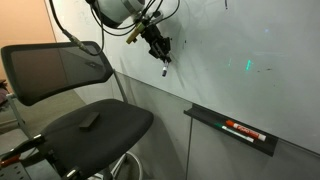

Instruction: Write on the whiteboard

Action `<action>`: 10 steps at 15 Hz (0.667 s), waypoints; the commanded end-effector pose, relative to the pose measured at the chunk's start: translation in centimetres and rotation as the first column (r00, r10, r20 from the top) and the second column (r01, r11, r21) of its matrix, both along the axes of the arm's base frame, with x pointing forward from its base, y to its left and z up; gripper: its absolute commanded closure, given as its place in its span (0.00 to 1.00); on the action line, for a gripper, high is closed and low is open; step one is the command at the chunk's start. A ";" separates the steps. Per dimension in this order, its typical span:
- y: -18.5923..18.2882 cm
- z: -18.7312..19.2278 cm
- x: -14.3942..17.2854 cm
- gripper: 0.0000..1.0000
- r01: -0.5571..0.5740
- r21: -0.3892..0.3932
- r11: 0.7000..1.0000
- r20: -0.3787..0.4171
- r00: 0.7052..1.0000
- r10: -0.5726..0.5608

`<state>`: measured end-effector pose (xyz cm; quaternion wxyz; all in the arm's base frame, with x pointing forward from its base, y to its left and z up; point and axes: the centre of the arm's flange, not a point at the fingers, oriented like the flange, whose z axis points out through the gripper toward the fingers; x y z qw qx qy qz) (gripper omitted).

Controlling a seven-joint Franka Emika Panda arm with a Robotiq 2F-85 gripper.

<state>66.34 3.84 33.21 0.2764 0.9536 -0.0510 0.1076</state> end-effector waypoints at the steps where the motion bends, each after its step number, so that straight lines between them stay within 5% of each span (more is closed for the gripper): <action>1: -2.5 0.0 -0.4 0.90 0.040 0.002 0.999 0.032 0.999 -0.040; 10: -7.9 1.1 -2.0 0.90 0.191 -0.011 0.981 0.085 0.978 -0.190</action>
